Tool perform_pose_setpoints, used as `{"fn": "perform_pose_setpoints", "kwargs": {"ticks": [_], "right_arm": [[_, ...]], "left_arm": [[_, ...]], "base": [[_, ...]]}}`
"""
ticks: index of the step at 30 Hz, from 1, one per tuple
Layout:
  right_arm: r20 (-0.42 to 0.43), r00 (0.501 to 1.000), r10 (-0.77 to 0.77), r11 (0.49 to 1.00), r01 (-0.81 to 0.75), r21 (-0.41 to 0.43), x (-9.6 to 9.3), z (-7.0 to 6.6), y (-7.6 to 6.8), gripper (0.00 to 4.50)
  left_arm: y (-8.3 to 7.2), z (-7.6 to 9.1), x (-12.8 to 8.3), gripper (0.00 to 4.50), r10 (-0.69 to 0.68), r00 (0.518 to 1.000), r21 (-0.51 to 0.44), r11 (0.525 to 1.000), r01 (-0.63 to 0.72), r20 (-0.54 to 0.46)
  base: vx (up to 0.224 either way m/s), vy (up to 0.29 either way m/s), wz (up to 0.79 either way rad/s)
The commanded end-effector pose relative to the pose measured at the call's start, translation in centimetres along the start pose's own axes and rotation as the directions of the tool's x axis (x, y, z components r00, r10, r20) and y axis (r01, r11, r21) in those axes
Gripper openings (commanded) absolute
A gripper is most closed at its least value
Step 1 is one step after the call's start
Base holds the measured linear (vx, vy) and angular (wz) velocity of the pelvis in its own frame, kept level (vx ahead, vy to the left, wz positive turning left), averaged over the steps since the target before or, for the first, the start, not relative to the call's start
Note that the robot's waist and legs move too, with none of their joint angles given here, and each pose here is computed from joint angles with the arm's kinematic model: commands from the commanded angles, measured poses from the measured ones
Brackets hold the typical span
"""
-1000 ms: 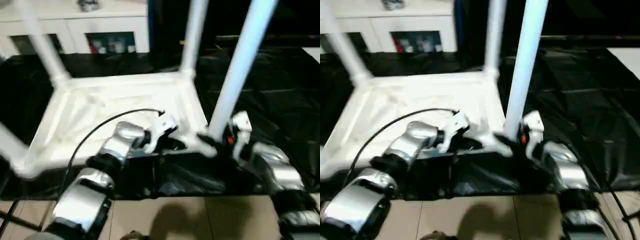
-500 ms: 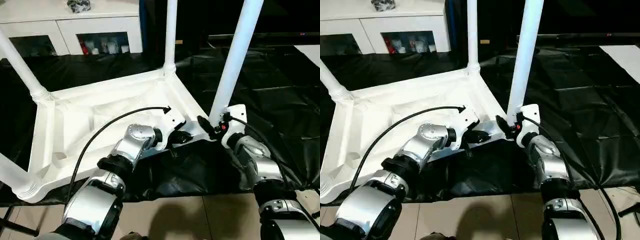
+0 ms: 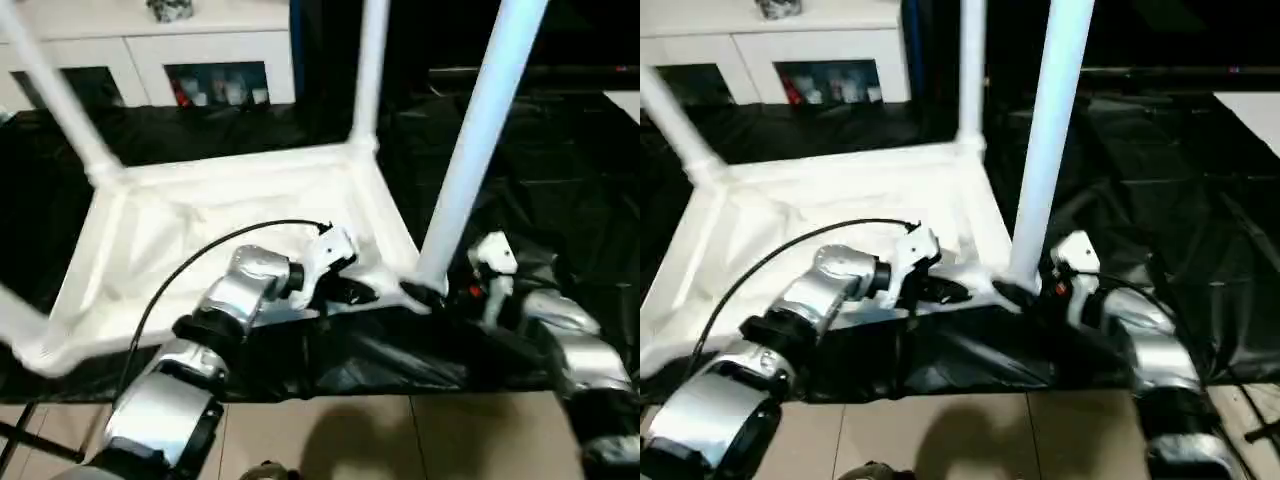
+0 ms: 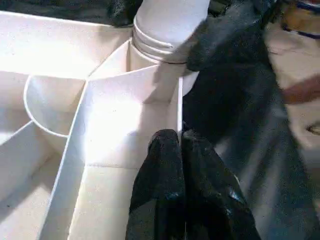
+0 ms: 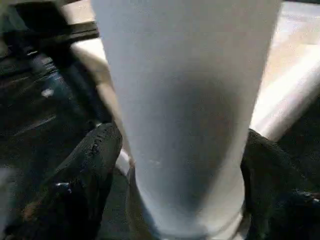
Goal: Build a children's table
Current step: Rotate leg to tighten
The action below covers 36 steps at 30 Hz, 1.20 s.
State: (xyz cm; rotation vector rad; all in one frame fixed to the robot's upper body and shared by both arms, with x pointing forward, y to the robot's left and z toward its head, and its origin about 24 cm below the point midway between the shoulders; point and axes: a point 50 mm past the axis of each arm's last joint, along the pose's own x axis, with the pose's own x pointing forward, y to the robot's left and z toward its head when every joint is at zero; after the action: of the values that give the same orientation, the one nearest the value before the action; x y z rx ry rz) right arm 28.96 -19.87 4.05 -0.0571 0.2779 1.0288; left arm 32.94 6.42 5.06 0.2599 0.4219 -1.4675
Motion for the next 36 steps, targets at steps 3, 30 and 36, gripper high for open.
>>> {"fn": "perform_pose_setpoints", "kwargs": {"ticks": [3,30,36], "right_arm": [[-0.048,0.94,0.338,0.941,-0.337,0.03,2.7,-0.9,3.9,3.63],[-0.039,0.998,-0.049,0.99,0.053,0.129,5.3,-1.8,1.9,2.66],[-0.113,0.932,-0.345,0.914,0.361,0.187,7.8,-2.3,0.6,2.66]], "left_arm": [[-0.3,2.5,0.6,0.0,-0.058,0.996,0.097,0.994,0.051,0.065],[0.8,3.3,1.5,0.0,0.156,0.984,0.033,0.987,-0.159,0.09],[1.4,4.5,3.2,0.0,0.321,0.94,-0.024,0.947,-0.321,0.115]], "base": [[0.0,0.0,0.0],[0.0,0.0,0.0],[0.0,0.0,0.0]]}}
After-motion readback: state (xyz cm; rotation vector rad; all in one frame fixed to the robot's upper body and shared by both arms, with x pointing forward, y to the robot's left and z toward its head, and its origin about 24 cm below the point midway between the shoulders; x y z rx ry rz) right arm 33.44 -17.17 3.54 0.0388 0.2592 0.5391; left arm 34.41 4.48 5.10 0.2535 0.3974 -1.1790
